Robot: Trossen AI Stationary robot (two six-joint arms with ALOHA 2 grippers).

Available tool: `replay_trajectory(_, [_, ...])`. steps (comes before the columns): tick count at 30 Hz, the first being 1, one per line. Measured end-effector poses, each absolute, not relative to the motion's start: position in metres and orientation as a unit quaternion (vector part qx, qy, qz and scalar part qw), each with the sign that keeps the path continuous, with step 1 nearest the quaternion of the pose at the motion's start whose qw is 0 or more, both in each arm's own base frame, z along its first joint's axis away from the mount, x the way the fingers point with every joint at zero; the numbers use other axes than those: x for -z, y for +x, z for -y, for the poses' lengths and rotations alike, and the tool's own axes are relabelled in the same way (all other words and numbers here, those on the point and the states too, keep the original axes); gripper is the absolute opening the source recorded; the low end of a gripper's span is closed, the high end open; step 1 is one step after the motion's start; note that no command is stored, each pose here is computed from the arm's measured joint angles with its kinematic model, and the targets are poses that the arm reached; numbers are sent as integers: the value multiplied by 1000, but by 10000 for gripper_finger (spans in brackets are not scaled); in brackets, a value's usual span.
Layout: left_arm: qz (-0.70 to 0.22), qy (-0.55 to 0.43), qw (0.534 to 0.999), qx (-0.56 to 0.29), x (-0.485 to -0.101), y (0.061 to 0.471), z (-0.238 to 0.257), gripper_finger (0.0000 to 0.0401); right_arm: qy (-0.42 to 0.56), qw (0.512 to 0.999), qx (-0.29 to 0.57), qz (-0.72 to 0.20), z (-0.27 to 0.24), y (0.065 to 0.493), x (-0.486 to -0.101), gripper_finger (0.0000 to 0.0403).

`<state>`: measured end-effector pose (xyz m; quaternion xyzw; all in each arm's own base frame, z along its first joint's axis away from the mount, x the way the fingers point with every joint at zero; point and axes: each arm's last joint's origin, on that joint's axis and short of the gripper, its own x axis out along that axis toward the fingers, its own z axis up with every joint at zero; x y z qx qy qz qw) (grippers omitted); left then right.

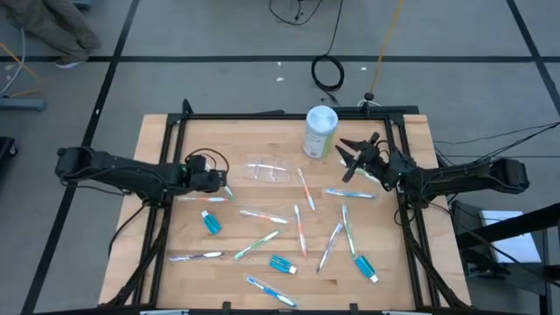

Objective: Pick & Place toothbrushing station
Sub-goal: Put the green toothbrush into the transparent organizer

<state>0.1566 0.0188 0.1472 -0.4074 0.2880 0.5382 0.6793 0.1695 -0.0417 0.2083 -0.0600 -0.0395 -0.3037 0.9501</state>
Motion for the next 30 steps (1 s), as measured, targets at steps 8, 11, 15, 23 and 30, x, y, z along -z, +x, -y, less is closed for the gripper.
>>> replay_trajectory(8, [-286, -410, 656, -566, -135, 163, -29, 170, -46, 951, 303, 44, 42, 170, -208, 114])
replay_trajectory(11, [-279, -409, 660, -565, -133, 167, -33, 170, -46, 951, 303, 44, 42, 170, -209, 114])
replay_trajectory(15, [-301, -425, 646, -559, -127, 170, -39, 170, -45, 951, 303, 44, 42, 170, -209, 114])
replay_trajectory(23, [-327, -418, 624, -574, -116, 171, -50, 170, -46, 951, 303, 44, 42, 170, -209, 114])
replay_trajectory(30, [-332, -401, 631, -574, -116, 170, -51, 108, -47, 951, 304, 44, 42, 170, -209, 114])
